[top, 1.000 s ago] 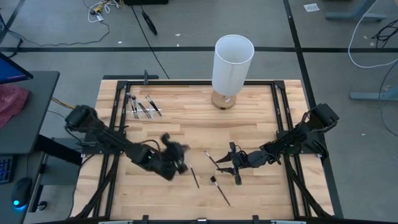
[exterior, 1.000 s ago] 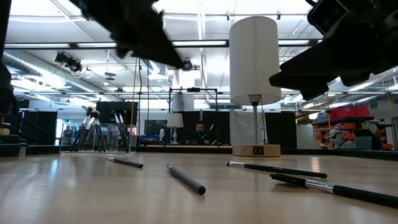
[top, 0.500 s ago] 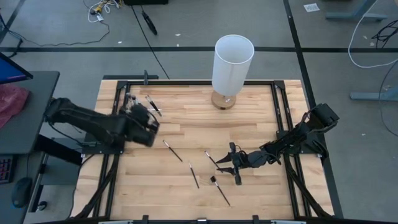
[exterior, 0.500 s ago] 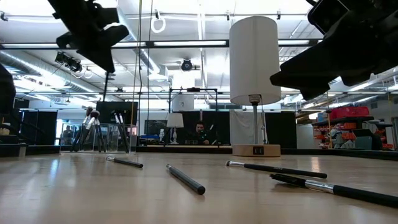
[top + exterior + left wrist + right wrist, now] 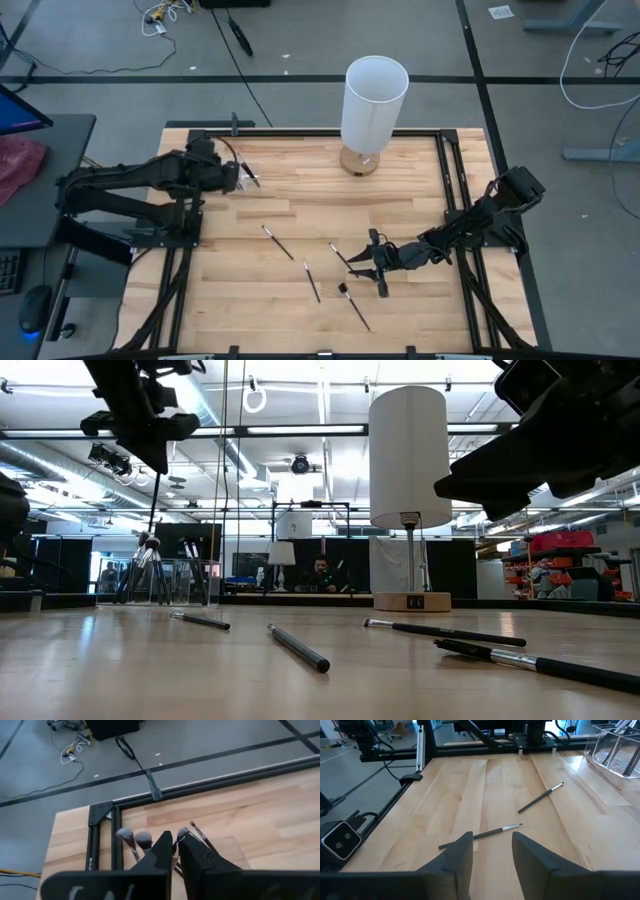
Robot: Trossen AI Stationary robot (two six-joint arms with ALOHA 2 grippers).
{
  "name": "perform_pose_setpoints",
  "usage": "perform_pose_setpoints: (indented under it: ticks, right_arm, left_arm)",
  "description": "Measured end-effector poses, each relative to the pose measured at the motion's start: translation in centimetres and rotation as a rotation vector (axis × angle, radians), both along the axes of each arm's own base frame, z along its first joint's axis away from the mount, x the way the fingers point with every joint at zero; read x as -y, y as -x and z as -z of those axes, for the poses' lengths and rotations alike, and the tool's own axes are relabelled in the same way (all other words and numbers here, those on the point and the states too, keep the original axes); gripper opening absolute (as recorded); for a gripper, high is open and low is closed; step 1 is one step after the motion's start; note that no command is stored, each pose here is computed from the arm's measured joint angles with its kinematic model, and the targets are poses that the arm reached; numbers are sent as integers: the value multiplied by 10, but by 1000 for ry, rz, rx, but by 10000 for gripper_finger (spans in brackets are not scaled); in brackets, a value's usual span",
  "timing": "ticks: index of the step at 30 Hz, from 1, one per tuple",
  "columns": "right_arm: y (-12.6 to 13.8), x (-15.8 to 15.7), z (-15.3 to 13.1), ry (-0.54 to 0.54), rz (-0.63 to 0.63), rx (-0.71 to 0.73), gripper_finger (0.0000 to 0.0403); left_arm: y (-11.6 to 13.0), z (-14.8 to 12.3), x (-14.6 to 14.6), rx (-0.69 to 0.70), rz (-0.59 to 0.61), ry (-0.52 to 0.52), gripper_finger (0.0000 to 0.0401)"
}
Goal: Put items in baskets/containers
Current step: Put the black eyeshadow brush into the transparent organizer
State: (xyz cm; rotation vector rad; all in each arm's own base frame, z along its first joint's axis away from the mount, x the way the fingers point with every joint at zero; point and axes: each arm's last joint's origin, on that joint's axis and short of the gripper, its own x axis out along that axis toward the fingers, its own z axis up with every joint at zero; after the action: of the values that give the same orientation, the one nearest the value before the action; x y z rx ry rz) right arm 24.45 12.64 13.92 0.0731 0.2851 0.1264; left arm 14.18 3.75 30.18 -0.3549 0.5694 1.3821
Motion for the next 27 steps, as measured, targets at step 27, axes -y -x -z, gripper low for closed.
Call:
perform_pose_setpoints:
  ticks: [27]
  right_arm:
    - [0,0,0,-6,1,1,136]
  left_arm:
    - [3,93,-50,119,-87,191,27]
